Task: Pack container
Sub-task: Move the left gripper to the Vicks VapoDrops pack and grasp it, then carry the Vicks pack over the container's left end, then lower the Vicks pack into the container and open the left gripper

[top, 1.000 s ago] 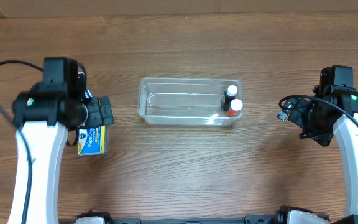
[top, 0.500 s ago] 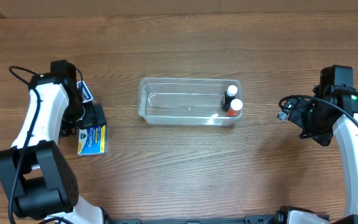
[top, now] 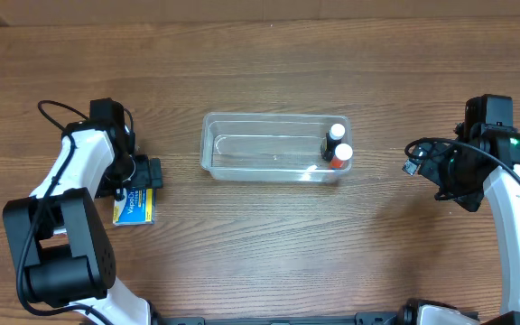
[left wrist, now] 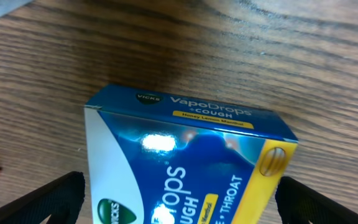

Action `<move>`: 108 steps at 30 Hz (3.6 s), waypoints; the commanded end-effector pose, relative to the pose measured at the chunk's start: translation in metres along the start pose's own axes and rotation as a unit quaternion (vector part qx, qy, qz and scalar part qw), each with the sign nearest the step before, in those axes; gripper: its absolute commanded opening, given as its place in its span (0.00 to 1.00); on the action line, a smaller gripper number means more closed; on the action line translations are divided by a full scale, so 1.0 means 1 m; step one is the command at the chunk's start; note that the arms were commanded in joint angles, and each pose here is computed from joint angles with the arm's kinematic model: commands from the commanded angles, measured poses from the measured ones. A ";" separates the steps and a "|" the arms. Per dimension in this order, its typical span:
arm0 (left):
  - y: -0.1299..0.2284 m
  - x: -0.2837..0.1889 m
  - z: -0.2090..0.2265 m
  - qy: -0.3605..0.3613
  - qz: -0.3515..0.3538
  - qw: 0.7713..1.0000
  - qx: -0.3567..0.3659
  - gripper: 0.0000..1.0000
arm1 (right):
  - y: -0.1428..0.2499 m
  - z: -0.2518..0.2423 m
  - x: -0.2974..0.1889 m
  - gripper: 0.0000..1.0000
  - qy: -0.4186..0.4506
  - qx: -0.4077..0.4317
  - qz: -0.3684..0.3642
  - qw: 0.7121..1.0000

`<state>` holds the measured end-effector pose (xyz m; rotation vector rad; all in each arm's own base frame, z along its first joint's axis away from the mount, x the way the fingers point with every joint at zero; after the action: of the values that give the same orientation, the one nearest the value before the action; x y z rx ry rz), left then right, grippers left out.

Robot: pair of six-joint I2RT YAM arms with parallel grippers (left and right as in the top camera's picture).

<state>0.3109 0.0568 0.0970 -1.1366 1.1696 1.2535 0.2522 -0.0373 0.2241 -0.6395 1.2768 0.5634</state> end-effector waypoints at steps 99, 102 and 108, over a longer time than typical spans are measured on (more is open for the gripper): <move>-0.068 -0.102 -0.219 0.026 -0.070 0.987 0.141 0.88 | 0.001 -0.001 -0.003 1.00 -0.006 -0.002 -0.002 1.000; -0.067 -0.109 -0.245 0.046 -0.101 0.972 0.207 0.73 | 0.001 -0.001 -0.003 1.00 -0.007 -0.002 -0.003 1.000; -0.059 -0.101 -0.293 0.065 -0.128 0.955 0.260 0.30 | 0.001 -0.001 -0.003 1.00 -0.007 -0.002 -0.003 1.000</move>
<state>0.3713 -0.2215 0.1809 -0.9663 1.2716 0.6859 0.2515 -0.0369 0.2237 -0.6373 1.2795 0.5675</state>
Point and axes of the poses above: each gripper's point midway between its finger pads, its own x axis out along the fingers, its own z axis along the line the jaws close on, y = z × x, the point moved 8 cm from there along -x, back along the fingers, and after that the axes turned 12 degrees about x, right-handed, at the moved point
